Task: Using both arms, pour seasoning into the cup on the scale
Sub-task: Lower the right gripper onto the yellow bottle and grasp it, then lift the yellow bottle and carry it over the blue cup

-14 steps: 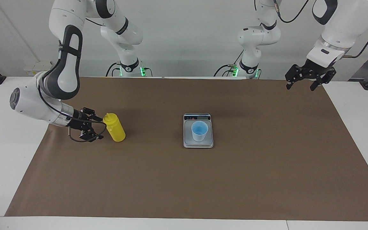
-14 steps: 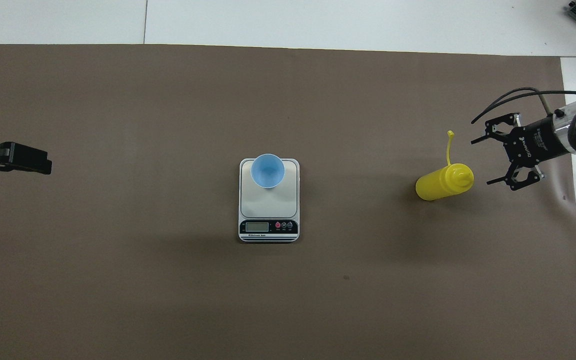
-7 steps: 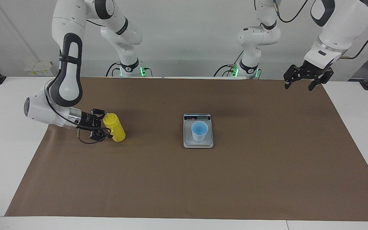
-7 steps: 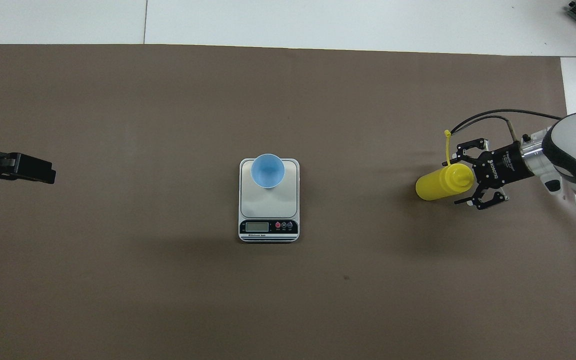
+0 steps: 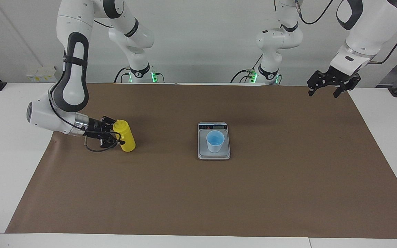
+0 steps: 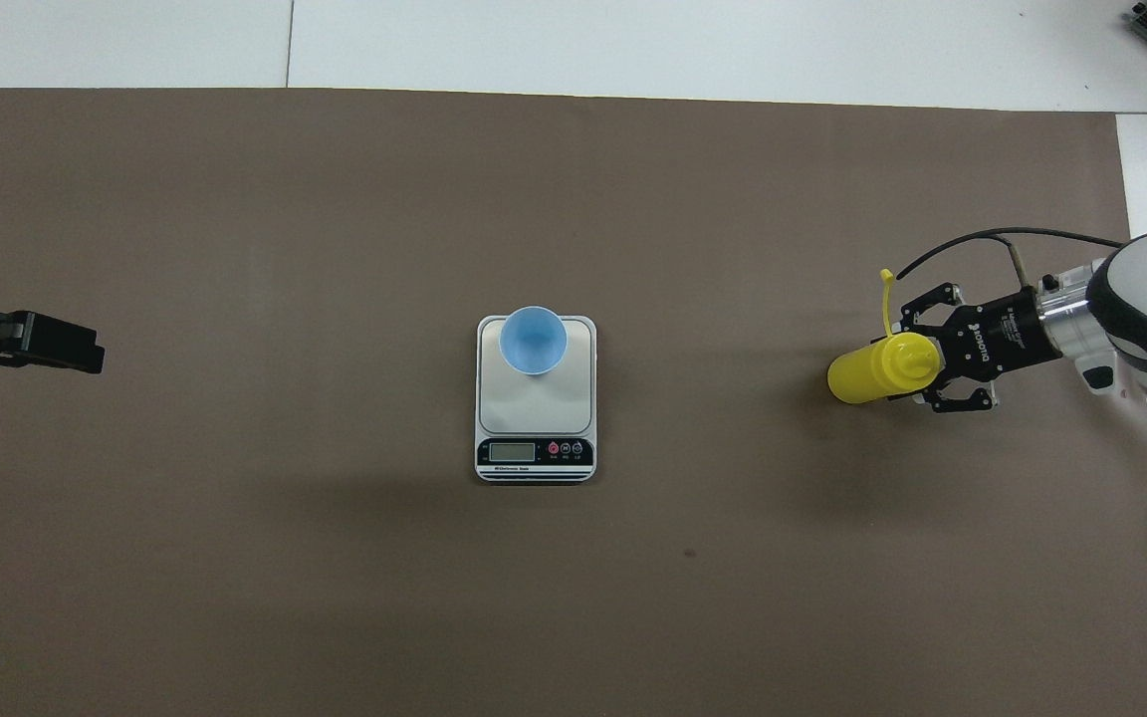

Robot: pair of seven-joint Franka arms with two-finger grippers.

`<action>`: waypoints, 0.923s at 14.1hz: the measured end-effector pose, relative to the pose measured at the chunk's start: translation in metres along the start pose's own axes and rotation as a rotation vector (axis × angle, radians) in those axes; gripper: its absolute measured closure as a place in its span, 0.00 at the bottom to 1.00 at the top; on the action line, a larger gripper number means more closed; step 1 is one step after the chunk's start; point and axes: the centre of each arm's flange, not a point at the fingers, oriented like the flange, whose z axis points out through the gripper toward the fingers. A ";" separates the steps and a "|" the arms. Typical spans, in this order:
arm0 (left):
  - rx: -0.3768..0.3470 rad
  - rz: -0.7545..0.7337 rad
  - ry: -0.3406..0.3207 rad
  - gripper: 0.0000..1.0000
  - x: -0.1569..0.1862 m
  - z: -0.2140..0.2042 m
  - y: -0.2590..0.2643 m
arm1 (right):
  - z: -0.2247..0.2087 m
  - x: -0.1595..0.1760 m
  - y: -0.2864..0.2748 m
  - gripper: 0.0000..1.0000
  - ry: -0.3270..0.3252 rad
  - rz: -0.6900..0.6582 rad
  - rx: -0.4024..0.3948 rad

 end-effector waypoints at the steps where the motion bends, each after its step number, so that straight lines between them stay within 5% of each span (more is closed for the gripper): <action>1: 0.000 -0.003 -0.001 0.00 0.000 0.000 0.000 | -0.003 -0.004 -0.001 0.37 0.010 0.035 0.014; 5: 0.001 -0.005 0.003 0.00 -0.002 -0.002 0.001 | -0.010 -0.040 -0.014 0.37 0.058 0.146 0.076; 10: 0.001 -0.006 0.004 0.00 -0.002 -0.002 0.001 | 0.005 -0.125 -0.038 0.48 0.129 0.235 0.172; 13: 0.001 -0.006 0.004 0.00 -0.002 -0.002 0.001 | 0.023 -0.172 -0.049 0.48 0.241 0.278 0.205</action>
